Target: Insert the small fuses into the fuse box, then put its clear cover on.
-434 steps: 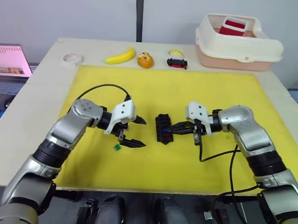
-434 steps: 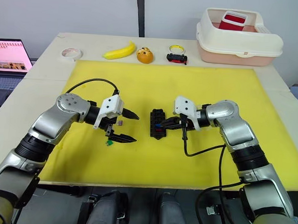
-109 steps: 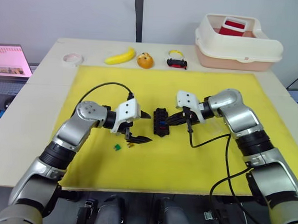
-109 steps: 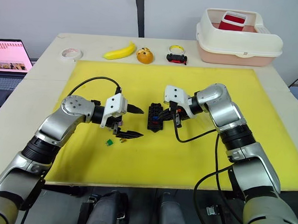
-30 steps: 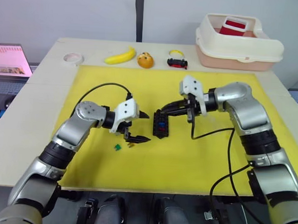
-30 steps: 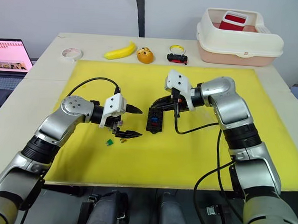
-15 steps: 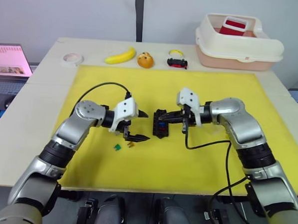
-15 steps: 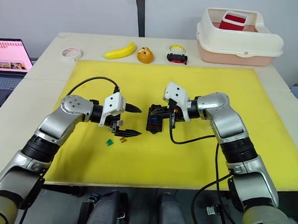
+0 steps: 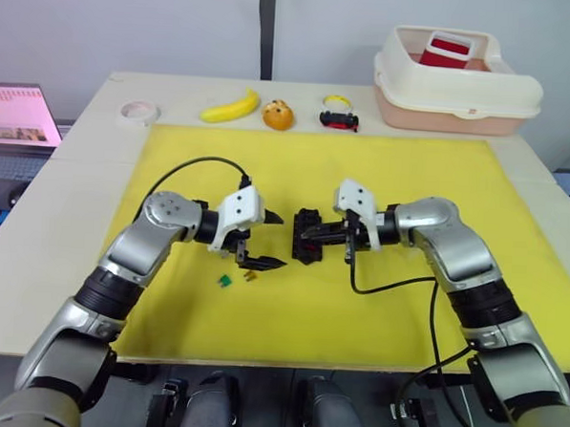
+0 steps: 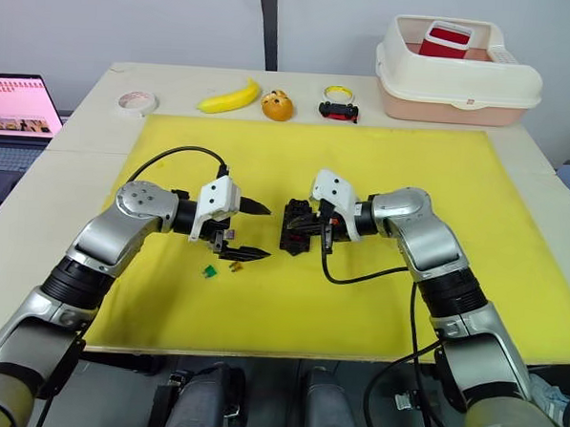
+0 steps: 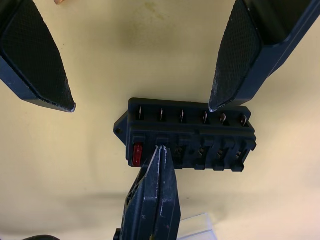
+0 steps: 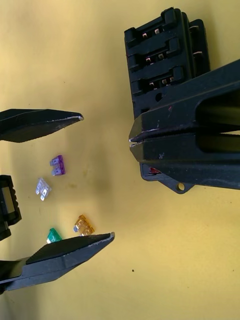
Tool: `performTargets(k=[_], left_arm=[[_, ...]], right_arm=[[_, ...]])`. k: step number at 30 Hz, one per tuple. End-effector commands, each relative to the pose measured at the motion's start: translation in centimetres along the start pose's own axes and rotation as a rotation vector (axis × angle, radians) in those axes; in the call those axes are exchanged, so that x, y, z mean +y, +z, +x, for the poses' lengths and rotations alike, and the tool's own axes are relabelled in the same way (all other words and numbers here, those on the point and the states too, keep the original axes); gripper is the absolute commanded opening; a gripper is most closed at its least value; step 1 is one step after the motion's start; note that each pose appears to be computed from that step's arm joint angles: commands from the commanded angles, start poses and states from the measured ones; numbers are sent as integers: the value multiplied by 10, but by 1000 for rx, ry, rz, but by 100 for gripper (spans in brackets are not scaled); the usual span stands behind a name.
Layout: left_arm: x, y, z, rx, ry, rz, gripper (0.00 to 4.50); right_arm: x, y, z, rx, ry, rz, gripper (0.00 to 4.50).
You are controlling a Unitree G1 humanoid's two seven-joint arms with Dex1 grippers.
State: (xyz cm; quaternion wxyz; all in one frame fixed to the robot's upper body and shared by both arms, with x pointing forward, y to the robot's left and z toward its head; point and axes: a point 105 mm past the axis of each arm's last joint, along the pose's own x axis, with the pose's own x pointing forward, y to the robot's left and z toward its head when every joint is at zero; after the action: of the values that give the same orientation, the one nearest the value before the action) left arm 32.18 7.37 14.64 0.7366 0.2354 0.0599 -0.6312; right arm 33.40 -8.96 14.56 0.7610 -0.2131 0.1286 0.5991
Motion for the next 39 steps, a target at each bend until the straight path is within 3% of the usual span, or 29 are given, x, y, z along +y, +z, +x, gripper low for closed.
performTargets(k=[1, 20, 32, 39], left_arm=[[7, 15, -7, -21, 26, 60, 450], [7, 15, -7, -23, 28, 59, 450], [13, 24, -12, -48, 34, 53, 450], [14, 25, -25, -24, 12, 73, 450]], right_arm=[[0, -18, -3, 53, -7, 50, 4], [6, -42, -4, 24, 5, 177, 4], [-4, 45, -33, -194, -23, 52, 4], [14, 66, -54, -183, -9, -40, 4]])
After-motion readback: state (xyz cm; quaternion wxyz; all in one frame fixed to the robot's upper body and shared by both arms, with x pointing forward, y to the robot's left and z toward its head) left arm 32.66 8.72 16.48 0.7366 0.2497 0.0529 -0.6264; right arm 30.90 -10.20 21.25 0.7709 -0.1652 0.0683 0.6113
